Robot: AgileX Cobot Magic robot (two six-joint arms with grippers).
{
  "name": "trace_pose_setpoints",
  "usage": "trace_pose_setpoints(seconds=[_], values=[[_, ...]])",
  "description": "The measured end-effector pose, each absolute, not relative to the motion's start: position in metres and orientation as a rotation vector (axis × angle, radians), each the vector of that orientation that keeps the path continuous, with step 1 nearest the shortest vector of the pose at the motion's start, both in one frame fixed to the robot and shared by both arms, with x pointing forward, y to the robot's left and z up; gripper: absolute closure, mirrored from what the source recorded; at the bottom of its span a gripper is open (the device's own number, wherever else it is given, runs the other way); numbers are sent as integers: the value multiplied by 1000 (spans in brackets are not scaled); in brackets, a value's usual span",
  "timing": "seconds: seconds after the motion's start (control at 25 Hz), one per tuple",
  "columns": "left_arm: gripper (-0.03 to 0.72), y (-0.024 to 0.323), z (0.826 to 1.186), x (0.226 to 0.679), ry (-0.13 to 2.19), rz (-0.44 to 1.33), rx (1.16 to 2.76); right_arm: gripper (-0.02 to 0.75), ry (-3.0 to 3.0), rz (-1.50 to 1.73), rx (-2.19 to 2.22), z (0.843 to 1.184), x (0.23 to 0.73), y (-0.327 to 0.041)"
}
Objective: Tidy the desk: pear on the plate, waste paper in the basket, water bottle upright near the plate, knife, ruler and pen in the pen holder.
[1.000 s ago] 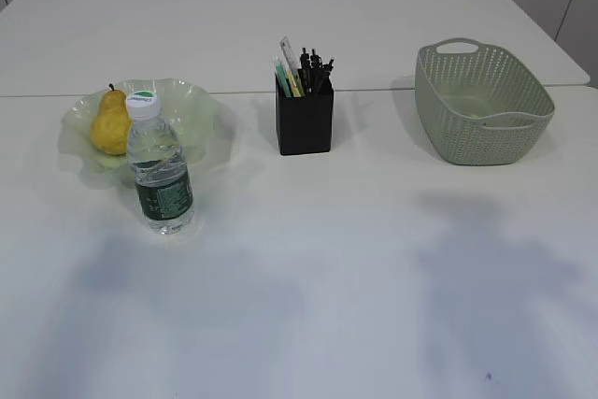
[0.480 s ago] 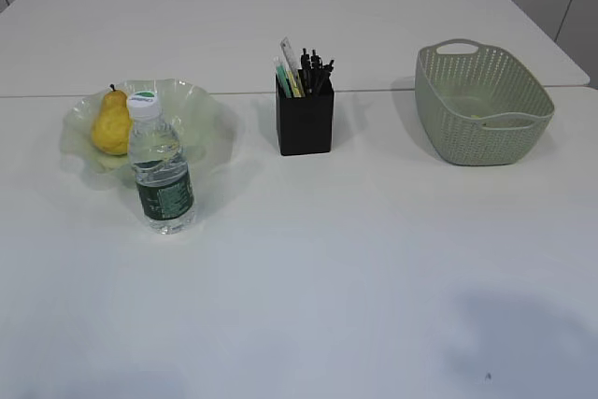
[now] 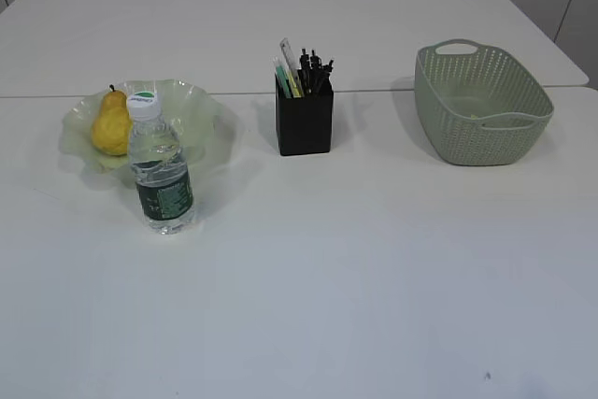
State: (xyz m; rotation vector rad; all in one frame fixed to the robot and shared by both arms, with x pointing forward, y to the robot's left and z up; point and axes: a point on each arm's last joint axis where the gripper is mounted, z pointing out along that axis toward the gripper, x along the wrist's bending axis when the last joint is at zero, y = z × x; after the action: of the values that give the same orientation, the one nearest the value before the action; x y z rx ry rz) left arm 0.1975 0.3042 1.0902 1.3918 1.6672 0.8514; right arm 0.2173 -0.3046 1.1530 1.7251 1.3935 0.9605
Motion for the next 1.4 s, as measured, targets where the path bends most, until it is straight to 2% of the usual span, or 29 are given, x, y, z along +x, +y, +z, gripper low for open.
trace_pose_setpoints(seconds=[0.36,0.6,0.8,1.4], values=[[245,307,1069,210,1724,862,1484,251,1444,1098,1607,1104,184,-294],[245,308,1056,216,1763,847,1520,251,1572,958,1635,1070,204,-296],[245,311,1057,221,1742,917,1497,251,1612,874,1655,1050,216,-298],[243,311,1054,230,1688,954,1470,251,1577,868,1610,1045,226,-301]])
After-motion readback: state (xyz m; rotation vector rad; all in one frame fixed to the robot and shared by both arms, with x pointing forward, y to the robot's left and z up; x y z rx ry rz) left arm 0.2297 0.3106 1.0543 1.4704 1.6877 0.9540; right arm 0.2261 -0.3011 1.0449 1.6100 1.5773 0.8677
